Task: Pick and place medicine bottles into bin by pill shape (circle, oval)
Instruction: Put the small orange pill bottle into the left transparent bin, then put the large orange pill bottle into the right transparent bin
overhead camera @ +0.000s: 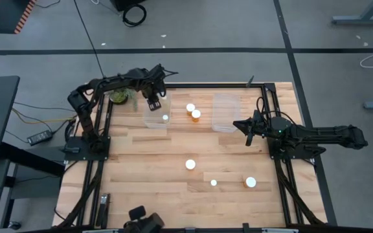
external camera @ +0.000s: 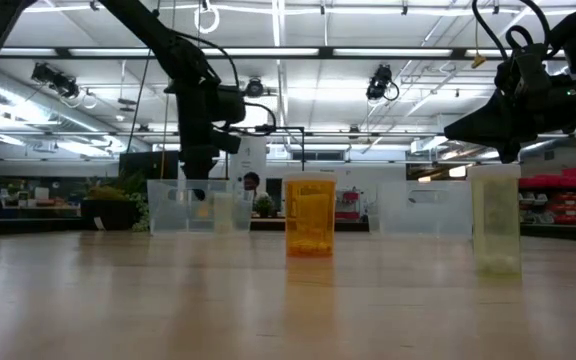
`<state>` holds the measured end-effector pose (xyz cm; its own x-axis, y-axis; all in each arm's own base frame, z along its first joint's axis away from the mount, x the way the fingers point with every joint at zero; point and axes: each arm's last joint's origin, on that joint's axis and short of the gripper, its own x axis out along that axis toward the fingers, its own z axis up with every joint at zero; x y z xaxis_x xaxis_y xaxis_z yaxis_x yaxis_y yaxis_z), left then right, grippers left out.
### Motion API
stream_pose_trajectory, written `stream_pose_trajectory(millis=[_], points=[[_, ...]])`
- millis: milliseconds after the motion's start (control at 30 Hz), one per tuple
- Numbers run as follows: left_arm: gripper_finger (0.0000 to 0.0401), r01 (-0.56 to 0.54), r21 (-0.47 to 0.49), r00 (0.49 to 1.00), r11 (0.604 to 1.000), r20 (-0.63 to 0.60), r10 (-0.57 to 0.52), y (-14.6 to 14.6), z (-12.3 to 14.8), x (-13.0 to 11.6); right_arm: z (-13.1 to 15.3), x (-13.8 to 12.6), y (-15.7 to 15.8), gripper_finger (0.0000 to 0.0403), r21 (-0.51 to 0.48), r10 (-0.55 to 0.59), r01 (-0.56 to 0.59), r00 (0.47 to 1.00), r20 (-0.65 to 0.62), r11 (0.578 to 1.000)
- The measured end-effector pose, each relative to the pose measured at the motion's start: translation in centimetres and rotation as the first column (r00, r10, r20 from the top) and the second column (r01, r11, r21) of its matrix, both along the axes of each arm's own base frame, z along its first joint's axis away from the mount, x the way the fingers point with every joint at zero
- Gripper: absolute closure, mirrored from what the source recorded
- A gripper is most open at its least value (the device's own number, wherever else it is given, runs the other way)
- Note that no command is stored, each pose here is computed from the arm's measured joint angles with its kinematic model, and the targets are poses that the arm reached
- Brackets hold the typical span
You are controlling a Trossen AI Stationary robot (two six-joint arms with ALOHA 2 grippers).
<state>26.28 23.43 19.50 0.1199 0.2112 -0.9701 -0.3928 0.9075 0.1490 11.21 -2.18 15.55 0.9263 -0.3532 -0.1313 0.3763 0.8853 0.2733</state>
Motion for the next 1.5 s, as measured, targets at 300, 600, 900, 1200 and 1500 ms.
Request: stream_pose_trajectory(millis=[300, 600, 900, 1200, 1500], points=[[0.0276, -0.065, -0.070, 0.997, 0.995, 0.028, 0.067, 0.32, -0.61, -0.20, 0.00, 0.00, 0.00, 0.0364, 0.000, 0.000, 0.000, 1.000, -0.001, 1.000], [0.0265, -0.100, -0.095, 0.994, 0.990, 0.029, 0.103, 0.13, -0.91, -0.28, -0.01, 0.00, 0.00, 0.0364, 0.000, 0.000, 0.000, 1.000, -0.002, 1.000], [0.0255, -0.090, -0.096, 0.995, 0.991, 0.029, 0.093, -0.20, -0.91, 0.02, -0.01, 0.00, 0.00, 0.0364, 0.000, 0.000, 0.000, 1.000, -0.002, 1.000], [0.0240, -0.074, -0.095, 0.997, 0.993, 0.024, 0.077, -0.20, -0.91, -0.02, -0.01, 0.00, 0.00, 0.0364, 0.000, 0.000, 0.000, 1.000, -0.002, 1.000], [0.0209, -0.059, -0.092, 0.998, 0.994, 0.023, 0.061, -0.29, -0.91, 0.06, -0.02, 0.00, 0.00, 0.0364, 0.000, 0.000, 0.000, 1.000, -0.002, 1.000]])
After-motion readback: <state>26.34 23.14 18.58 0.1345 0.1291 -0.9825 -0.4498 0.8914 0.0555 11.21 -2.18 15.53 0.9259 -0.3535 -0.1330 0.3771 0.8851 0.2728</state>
